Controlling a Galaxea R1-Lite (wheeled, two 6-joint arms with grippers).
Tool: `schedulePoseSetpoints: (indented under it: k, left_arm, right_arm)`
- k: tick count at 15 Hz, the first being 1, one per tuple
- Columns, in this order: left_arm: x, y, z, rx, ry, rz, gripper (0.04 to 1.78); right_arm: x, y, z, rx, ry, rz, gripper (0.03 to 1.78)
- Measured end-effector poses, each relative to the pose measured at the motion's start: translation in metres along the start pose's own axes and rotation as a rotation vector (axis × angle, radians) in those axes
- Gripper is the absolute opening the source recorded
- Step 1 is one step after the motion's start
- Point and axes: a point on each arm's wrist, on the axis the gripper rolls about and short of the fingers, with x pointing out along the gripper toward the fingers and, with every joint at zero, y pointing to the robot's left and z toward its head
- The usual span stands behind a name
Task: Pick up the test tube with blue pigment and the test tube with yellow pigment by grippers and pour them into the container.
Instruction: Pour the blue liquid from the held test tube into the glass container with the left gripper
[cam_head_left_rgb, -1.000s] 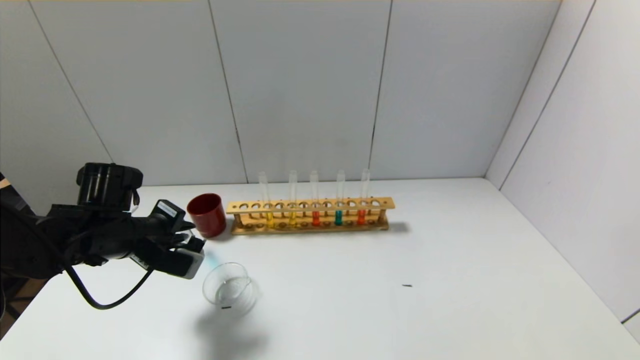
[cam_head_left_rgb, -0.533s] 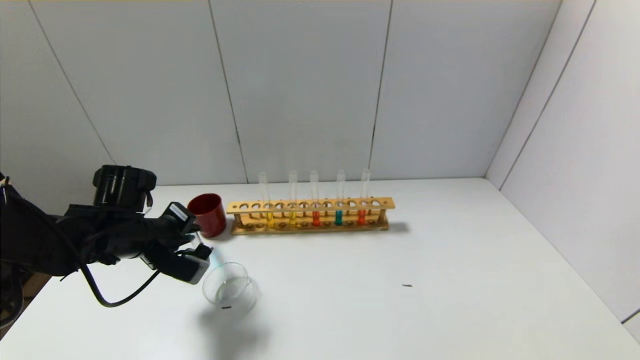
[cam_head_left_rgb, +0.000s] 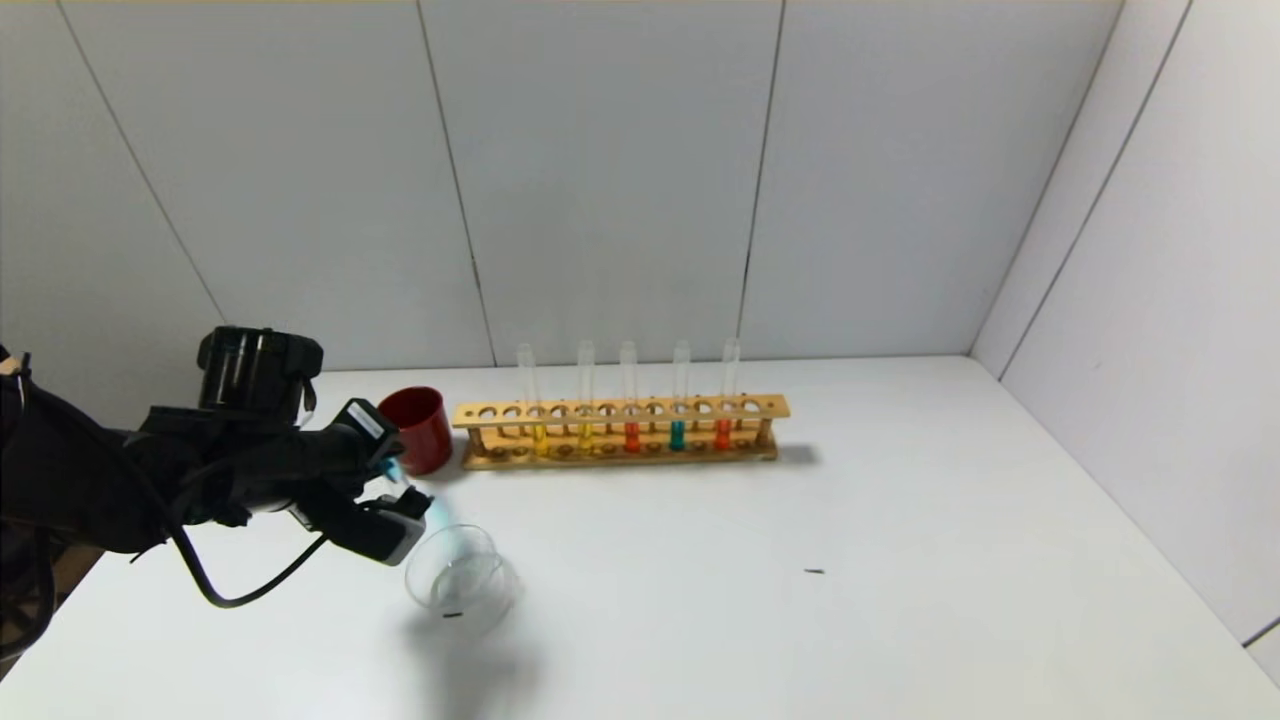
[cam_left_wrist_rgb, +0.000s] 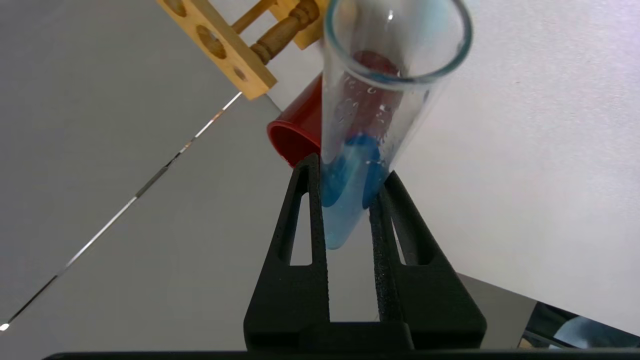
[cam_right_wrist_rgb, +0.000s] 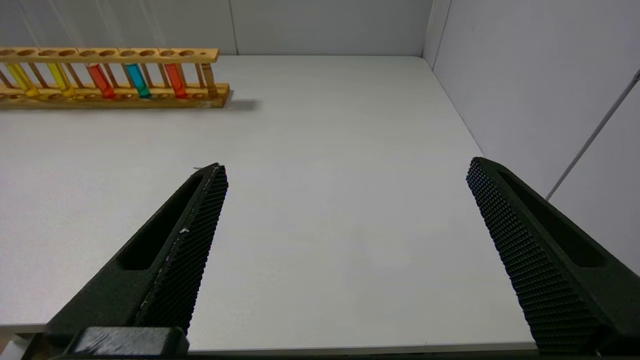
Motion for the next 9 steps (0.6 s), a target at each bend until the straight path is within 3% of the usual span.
schedulePoseSetpoints:
  k: [9]
  left_arm:
    - [0.0017, 0.0019, 0.0054, 0.088, 0.003, 0.013, 0.30]
  right_arm:
    - [0.0000, 0.0000, 0.0000, 0.000, 0.000, 0.000, 1.75]
